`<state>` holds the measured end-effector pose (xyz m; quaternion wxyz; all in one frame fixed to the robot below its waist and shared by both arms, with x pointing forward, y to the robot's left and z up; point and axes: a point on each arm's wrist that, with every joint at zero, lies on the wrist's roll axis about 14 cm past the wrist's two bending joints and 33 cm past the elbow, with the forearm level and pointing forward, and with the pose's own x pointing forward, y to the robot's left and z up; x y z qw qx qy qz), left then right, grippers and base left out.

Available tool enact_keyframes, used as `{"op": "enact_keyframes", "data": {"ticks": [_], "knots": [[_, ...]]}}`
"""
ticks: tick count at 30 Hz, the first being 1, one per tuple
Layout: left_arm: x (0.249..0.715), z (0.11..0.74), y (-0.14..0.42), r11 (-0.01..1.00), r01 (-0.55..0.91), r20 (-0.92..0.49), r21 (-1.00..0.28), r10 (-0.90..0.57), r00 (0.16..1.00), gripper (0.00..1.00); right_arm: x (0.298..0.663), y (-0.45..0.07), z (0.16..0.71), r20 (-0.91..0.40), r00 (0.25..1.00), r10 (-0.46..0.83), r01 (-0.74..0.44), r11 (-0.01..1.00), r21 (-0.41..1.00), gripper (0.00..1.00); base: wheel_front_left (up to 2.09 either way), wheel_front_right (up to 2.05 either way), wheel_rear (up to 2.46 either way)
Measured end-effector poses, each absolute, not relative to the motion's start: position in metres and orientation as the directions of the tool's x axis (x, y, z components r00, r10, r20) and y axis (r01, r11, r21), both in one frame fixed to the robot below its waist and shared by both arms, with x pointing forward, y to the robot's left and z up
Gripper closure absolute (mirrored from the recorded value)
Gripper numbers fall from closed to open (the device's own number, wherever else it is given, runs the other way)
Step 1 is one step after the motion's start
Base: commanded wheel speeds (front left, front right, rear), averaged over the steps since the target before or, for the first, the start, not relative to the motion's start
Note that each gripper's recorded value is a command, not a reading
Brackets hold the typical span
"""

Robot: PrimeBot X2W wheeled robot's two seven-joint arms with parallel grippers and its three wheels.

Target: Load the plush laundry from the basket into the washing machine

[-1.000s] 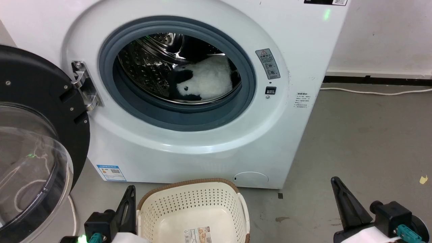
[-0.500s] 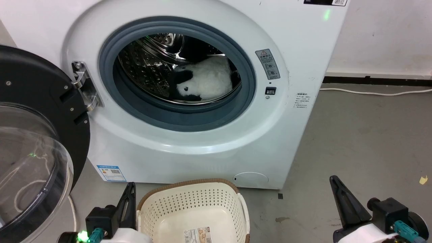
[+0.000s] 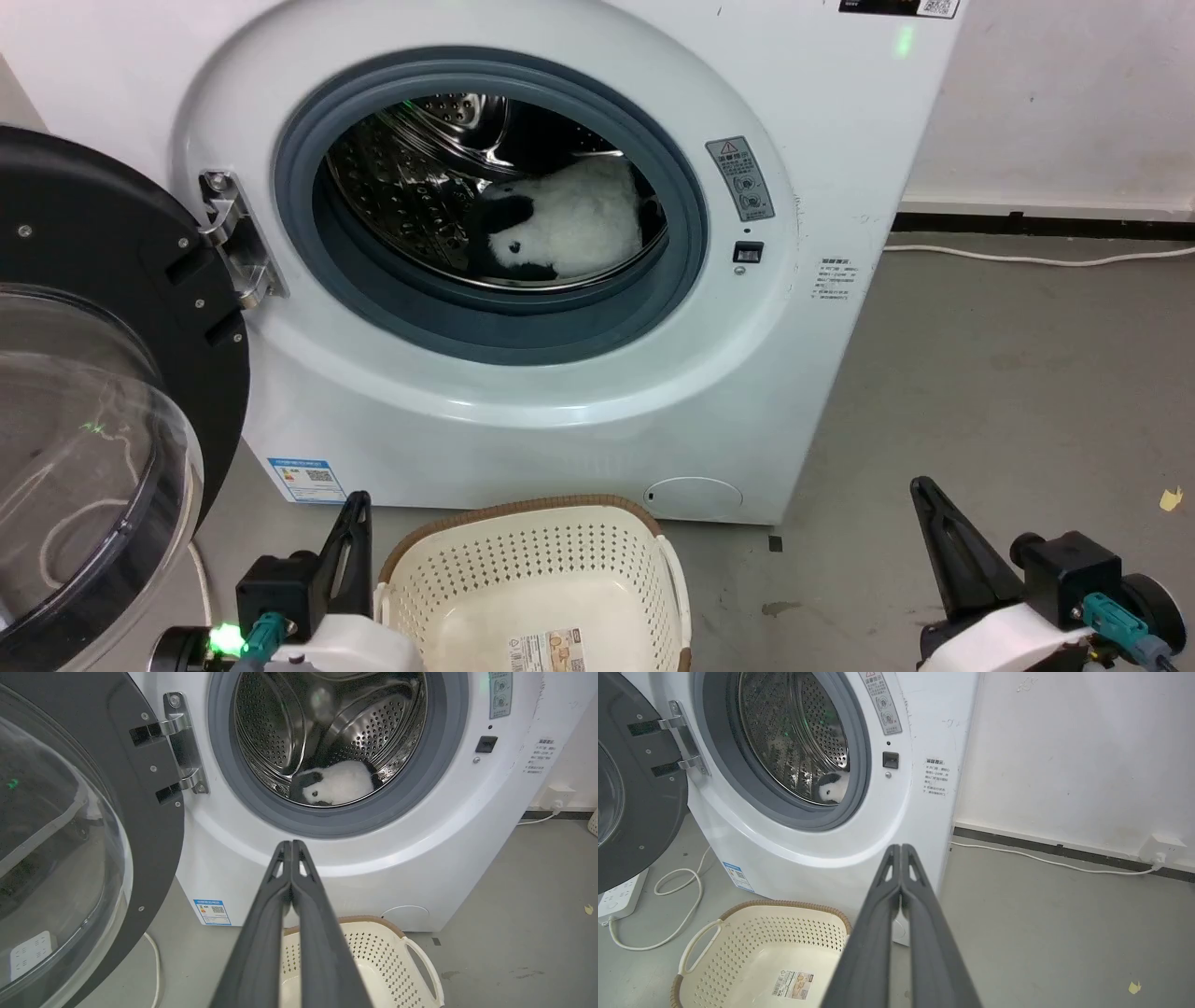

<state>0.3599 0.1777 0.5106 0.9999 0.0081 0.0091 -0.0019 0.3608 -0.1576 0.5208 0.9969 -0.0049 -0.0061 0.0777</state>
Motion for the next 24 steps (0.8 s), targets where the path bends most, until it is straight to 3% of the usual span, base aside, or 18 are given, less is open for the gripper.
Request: {"op": "enact_keyframes", "data": {"ticks": [24], "knots": [[0.3687, 0.5207, 0.1772, 0.999, 0.001, -0.017, 0.041, 0.000, 1.000, 1.00, 0.3674, -0.1602, 0.5230, -0.013, 0.991, 0.135, -0.135, 0.990, -0.042, 1.00, 0.00, 0.00, 0.00]]}}
